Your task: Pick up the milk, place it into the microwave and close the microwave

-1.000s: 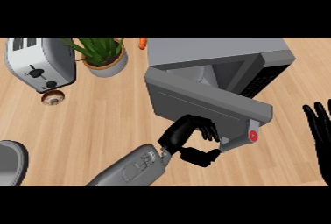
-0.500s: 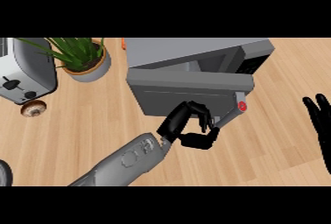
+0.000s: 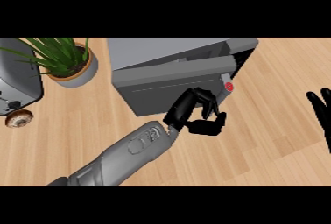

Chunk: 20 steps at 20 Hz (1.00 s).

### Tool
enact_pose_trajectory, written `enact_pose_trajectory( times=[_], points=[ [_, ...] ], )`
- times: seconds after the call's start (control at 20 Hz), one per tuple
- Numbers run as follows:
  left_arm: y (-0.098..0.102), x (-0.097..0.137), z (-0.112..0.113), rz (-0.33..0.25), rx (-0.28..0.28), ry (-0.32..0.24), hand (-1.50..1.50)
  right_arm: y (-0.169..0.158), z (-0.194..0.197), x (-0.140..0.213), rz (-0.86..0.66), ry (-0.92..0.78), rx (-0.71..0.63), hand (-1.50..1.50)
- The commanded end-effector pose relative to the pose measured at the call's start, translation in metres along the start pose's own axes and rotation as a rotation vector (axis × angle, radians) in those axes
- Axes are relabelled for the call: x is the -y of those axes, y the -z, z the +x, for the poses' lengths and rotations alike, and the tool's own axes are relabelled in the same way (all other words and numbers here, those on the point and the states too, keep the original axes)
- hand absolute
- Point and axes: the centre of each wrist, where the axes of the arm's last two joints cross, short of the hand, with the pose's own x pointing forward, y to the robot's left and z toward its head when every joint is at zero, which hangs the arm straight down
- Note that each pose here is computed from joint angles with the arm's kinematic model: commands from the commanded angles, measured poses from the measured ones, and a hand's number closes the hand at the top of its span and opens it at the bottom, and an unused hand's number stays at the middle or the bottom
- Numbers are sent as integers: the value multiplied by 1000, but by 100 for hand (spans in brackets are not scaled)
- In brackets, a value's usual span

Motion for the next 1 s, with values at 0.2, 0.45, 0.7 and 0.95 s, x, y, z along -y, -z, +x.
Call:
enact_pose_trajectory(
  times=[0.2,0.45,0.7,0.95],
  points=[
    [34,-5,36,32,96,20,150,12,10,5,53,17,2,-150],
    [44,-10,46,74,108,23,150,17,18,9,58,11,8,-150],
    [49,-13,49,97,108,26,150,26,26,15,84,-7,11,-150],
    [50,-14,49,128,110,13,150,30,34,22,82,-29,-2,-150]
  ],
)
